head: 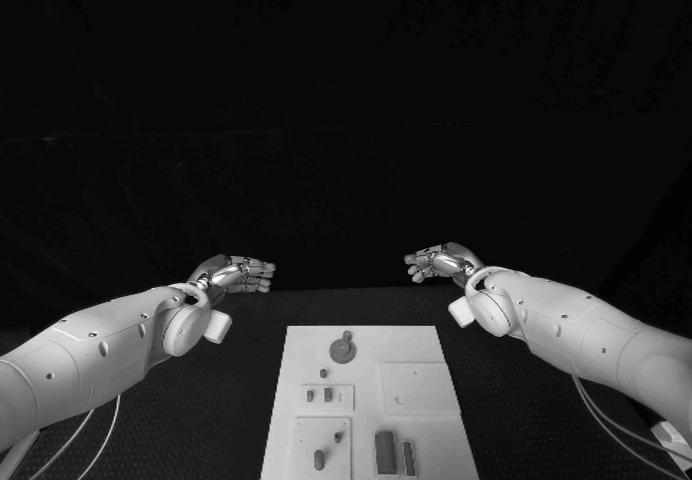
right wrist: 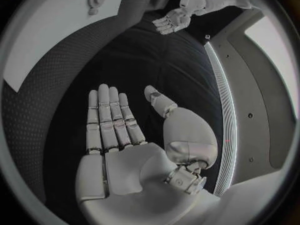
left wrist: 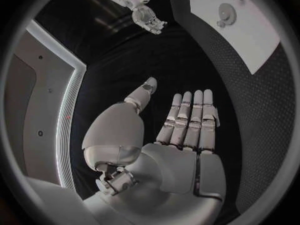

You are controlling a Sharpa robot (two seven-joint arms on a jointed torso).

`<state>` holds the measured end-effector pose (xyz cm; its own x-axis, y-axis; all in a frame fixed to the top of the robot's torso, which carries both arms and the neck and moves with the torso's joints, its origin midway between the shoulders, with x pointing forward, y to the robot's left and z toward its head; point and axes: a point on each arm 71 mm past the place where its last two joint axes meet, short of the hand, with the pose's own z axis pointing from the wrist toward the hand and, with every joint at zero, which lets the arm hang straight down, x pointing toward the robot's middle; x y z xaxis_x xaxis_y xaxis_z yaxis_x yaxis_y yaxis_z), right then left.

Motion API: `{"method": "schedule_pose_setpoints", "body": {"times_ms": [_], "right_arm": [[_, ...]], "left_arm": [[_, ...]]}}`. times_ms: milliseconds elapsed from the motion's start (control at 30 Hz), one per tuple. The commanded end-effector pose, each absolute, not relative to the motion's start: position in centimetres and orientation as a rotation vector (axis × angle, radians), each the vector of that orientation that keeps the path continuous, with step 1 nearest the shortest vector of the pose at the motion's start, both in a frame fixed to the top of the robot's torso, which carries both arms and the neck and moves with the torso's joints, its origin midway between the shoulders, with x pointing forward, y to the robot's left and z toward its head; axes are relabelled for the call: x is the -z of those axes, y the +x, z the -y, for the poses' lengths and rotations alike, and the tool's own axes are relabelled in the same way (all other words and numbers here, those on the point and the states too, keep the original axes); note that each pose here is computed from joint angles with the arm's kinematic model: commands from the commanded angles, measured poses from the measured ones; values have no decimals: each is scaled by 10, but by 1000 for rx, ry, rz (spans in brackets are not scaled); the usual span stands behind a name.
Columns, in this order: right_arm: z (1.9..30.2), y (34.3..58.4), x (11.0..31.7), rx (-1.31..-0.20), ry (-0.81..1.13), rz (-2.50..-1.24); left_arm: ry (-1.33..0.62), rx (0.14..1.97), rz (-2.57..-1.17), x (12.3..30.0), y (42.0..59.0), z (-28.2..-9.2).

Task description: Assemble the parts on the task board

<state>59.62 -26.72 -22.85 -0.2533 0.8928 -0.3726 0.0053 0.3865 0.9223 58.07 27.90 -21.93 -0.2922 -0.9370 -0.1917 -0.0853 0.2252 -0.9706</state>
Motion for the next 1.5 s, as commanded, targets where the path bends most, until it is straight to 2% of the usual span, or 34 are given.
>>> {"method": "schedule_pose_setpoints", "body": {"times_ms": [33,233,267,600,900,1200,1333,1500], "right_arm": [[261,595,227,-1202,881,-1530],[262,594,229,-1221,900,-1527],[264,595,231,-1144,880,-1552],[254,584,231,-1176,908,-1496],[229,550,232,-1234,1001,-1366],[204,497,229,-1247,1131,-1256],[198,480,227,-1240,1170,-1234],[193,465,225,-1231,1202,-1220]], "left_arm": [[-990,1284,-1590,216,581,-273],[-980,1308,-1602,217,583,-266],[-987,1239,-1602,219,583,-271],[-1017,1257,-1539,224,571,-258],[-1101,1274,-1385,231,531,-227],[-1184,1247,-1254,228,480,-200],[-1201,1236,-1230,226,468,-195],[-1209,1229,-1218,224,462,-192]]}}
